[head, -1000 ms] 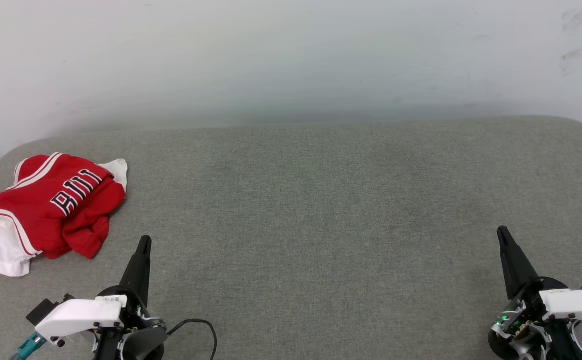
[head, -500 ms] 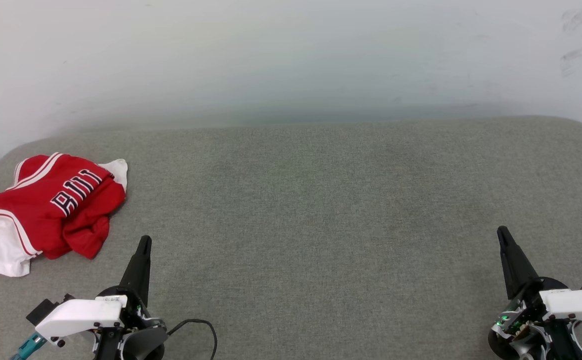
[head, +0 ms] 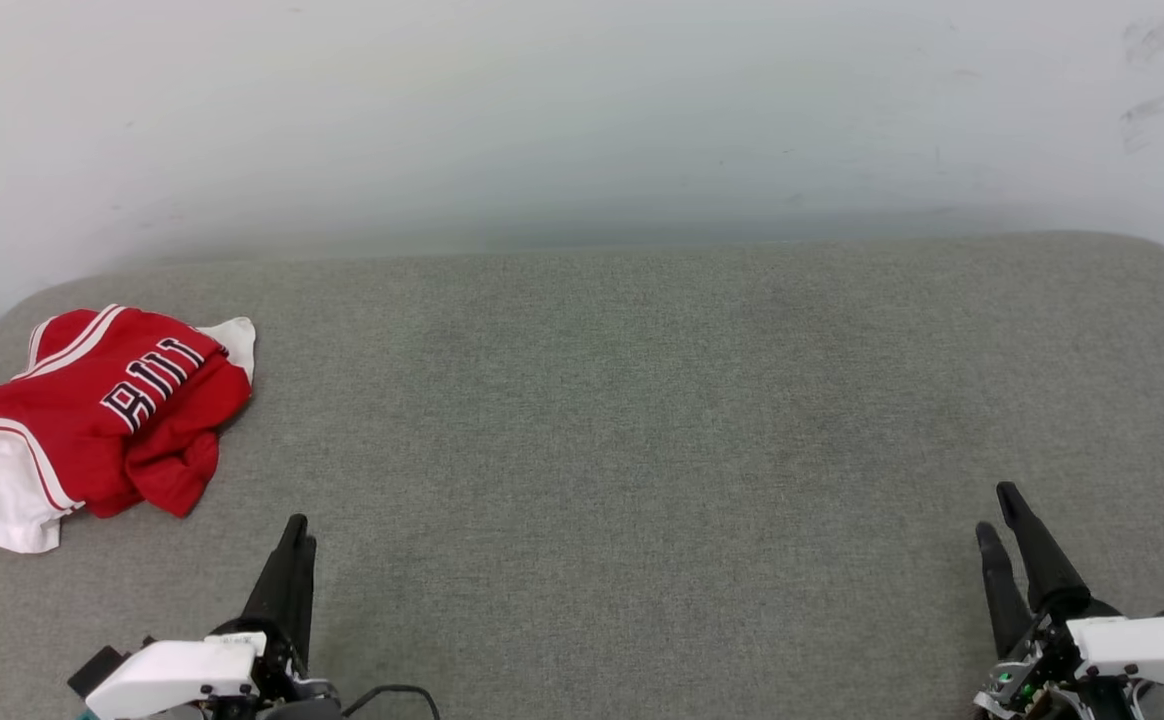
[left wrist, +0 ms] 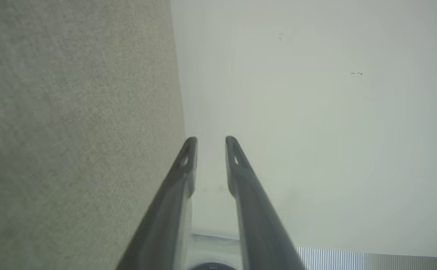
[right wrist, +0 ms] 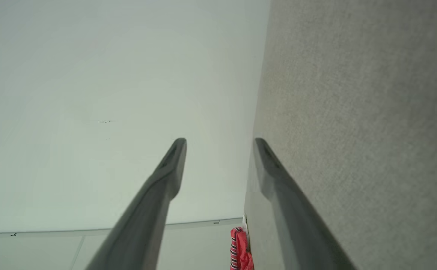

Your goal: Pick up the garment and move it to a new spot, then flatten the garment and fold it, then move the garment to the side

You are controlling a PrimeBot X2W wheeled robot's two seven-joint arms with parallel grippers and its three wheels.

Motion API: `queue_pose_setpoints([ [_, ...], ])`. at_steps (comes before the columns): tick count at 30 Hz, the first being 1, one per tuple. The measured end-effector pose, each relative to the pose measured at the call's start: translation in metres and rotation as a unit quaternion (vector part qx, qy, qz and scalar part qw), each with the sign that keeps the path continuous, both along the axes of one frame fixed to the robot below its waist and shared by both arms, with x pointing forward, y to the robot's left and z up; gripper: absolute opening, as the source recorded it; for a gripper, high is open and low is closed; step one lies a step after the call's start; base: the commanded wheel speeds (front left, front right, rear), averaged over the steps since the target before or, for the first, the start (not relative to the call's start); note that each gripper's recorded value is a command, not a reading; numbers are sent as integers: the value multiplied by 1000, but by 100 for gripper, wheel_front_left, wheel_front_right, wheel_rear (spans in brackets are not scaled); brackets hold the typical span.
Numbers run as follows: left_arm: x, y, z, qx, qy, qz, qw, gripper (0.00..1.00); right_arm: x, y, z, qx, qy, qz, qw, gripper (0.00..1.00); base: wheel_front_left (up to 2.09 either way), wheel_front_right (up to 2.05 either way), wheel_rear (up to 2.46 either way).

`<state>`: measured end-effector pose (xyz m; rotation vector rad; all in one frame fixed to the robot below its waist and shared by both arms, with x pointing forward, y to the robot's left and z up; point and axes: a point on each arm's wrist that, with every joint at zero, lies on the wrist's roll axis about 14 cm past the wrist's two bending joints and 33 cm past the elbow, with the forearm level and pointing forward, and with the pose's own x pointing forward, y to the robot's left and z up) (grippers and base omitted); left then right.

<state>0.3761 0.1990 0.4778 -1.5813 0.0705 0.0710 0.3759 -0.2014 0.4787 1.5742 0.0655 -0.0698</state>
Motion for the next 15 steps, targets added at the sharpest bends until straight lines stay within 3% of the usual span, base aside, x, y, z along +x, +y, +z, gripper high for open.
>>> queue_pose_setpoints([
  [15,-3,3,0,39,1,19,999,100,-2,0,-2,-40,4,-14,999,100,0,0,0],
])
